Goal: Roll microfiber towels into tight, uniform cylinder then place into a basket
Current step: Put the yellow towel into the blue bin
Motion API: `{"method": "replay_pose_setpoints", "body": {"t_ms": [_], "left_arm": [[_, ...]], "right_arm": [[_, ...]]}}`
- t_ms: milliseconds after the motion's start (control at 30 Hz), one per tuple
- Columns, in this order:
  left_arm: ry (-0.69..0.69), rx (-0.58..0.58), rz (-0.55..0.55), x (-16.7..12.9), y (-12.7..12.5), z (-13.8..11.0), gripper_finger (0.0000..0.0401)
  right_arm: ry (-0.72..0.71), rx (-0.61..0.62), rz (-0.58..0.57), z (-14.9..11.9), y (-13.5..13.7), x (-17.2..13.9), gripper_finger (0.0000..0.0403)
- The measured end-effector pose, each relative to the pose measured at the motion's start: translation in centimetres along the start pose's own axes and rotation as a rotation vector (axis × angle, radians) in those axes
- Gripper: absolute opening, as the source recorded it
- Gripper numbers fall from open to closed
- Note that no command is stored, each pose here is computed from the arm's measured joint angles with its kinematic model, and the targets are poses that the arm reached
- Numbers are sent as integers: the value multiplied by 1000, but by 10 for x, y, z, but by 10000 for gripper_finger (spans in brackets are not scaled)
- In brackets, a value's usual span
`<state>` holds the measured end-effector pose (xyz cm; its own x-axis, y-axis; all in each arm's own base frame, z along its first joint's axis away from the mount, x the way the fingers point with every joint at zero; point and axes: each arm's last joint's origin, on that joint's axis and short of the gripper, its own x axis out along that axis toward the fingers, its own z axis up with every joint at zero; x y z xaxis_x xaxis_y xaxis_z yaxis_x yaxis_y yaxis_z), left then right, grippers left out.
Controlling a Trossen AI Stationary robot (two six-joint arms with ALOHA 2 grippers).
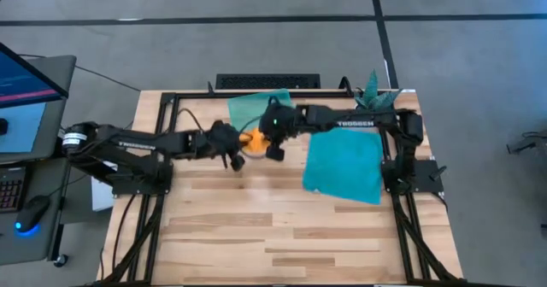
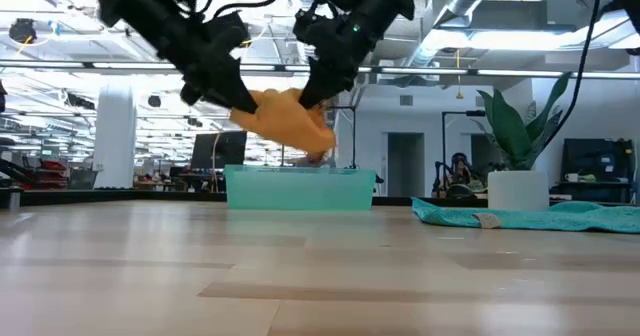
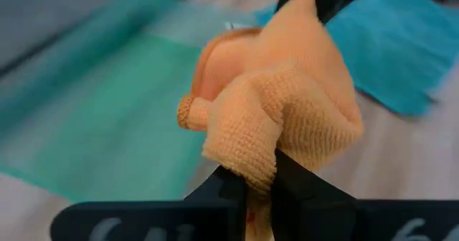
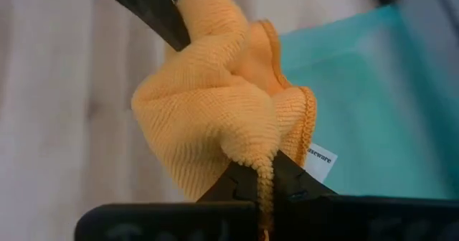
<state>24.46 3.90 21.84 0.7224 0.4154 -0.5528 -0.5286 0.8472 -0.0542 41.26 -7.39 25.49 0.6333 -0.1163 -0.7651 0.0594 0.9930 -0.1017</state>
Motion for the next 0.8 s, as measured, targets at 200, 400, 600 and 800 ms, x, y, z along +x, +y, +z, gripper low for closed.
{"method": "replay_pose_setpoints", "body": {"t_ms": [200, 400, 600, 800], "left_arm": [[-54, 33, 112, 10, 32, 24, 15], [-32, 20, 174, 30, 64, 25, 17], [-49, -12, 150, 68, 85, 19, 17], [44, -19, 138, 95, 92, -1, 17]], "right_arm": [[-12, -92, -74, 1, -46, -9, 15], [7, -159, -132, -9, -86, -13, 15], [23, -153, -115, -25, -112, 4, 15], [101, -176, -76, -45, -124, 34, 15]]}}
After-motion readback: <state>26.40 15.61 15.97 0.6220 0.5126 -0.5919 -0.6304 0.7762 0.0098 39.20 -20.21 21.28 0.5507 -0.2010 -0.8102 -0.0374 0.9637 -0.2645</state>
